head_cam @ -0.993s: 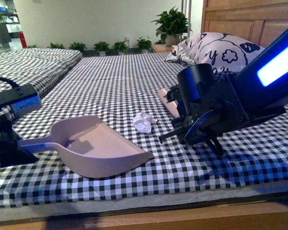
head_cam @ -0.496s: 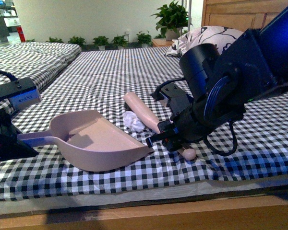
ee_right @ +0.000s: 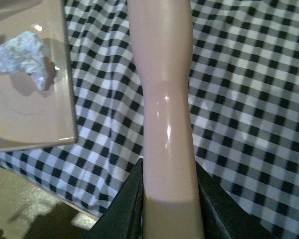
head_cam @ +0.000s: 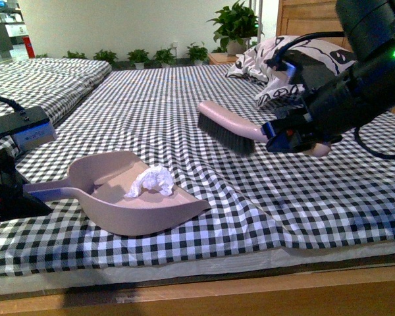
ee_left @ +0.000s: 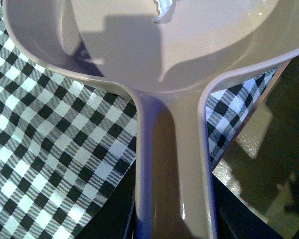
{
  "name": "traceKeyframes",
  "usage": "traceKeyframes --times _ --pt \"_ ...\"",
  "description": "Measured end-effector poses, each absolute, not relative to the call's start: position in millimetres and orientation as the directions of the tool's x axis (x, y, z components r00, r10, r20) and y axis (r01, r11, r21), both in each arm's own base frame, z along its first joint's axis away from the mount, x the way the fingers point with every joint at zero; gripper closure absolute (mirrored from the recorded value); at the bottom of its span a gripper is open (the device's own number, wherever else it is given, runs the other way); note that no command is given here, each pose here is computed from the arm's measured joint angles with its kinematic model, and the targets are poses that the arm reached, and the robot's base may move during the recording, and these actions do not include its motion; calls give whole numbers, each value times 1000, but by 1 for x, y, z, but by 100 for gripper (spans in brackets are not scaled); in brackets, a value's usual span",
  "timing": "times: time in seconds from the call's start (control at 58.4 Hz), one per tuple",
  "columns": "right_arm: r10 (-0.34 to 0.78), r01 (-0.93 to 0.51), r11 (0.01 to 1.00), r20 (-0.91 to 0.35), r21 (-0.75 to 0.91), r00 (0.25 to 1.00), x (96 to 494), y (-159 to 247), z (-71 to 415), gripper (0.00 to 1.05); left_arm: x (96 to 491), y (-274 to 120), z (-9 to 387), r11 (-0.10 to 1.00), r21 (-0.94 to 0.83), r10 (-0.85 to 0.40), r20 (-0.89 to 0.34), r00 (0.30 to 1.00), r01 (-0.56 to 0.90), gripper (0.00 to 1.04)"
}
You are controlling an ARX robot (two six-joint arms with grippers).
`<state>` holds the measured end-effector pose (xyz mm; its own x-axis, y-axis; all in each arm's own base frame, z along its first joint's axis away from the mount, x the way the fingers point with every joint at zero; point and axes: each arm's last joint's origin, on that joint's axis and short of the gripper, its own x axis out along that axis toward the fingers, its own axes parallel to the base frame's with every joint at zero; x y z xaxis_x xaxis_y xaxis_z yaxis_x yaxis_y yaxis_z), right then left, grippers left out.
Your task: Clean up trash
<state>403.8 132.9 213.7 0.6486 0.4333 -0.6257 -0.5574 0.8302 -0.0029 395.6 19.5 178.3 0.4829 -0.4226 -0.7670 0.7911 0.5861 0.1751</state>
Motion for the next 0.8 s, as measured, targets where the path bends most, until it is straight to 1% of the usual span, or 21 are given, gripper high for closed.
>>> traceKeyframes --times 0.188,0.359,0.394,0.428,0.445,0.462,0.479,0.548,0.633,0.685,0.805 --pt "400 -513 857 -578 -37 711 405 125 209 83 396 20 178 586 175 -423 -767 483 791 78" --pt "362 -450 892 -517 -52 776 399 106 217 83 396 19 178 586 175 -423 -766 483 791 78" --pt "354 -438 897 -505 -55 787 396 101 219 83 396 20 177 594 176 -444 -741 503 785 78" --pt "347 -428 902 -493 -57 798 392 95 222 83 396 20 174 612 189 -465 -700 542 768 78" --pt "341 -418 906 -482 -59 807 388 89 224 83 396 20 172 638 197 -480 -654 584 745 78" --pt "339 -415 908 -478 -59 810 386 87 225 83 396 20 172 646 195 -487 -640 595 738 79" --pt "335 -409 911 -471 -61 816 383 83 227 83 397 20 172 663 201 -489 -613 620 721 79" --pt "325 -394 917 -453 -64 830 373 72 231 83 398 20 176 716 204 -482 -548 684 668 79" --pt "323 -388 920 -437 -65 840 360 60 234 83 397 20 185 762 200 -473 -479 740 616 79" --pt "319 -382 922 -429 -67 845 352 52 237 83 394 20 193 783 218 -456 -437 776 583 79" --pt "308 -368 927 -405 -77 861 335 39 241 83 389 19 206 812 270 -413 -361 836 518 79"
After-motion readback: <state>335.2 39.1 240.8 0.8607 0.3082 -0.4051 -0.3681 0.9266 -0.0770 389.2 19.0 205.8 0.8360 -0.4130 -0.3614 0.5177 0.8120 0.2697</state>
